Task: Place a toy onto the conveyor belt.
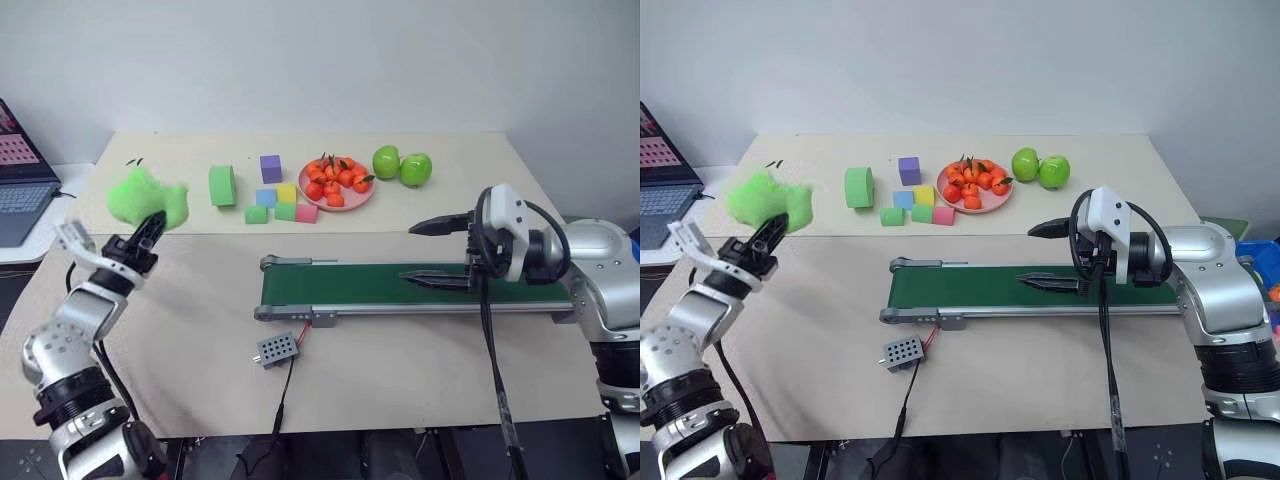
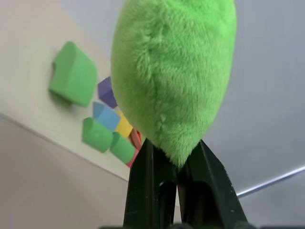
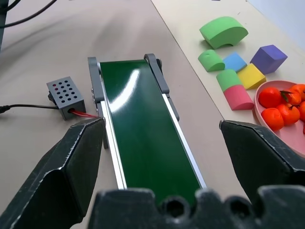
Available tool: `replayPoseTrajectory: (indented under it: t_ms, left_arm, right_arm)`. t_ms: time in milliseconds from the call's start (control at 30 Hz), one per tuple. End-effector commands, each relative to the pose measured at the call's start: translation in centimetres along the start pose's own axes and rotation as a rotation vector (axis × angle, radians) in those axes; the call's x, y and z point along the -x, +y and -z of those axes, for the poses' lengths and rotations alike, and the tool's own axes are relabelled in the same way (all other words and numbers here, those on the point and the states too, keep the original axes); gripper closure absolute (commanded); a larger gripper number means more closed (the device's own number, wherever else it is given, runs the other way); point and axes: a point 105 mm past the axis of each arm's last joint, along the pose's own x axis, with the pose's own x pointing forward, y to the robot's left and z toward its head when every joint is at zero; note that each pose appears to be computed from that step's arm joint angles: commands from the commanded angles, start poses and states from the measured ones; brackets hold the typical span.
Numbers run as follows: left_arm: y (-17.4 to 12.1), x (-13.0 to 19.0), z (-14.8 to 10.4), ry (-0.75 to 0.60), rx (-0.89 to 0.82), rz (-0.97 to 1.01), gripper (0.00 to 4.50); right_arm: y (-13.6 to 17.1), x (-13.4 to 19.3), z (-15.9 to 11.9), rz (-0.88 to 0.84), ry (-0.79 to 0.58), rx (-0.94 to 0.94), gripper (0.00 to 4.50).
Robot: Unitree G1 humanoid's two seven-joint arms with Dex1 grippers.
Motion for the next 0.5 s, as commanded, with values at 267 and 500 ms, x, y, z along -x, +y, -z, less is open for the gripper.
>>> replayPoseTrajectory:
  t_ms: [267, 500]
  left_arm:
    - [-10.7, -3.0, 4.5, 0.075, -1.534, 0.475, 4.48]
    - [-10.9, -1.2, 8.4, 0.007, -2.104, 0.784, 4.48]
  right_arm:
    - [-0.1, 0.3, -0.7, 0.044, -0.033, 0.023, 0.0]
    - [0.0, 0.8, -0.5, 0.072, -0.026, 0.015, 0.0]
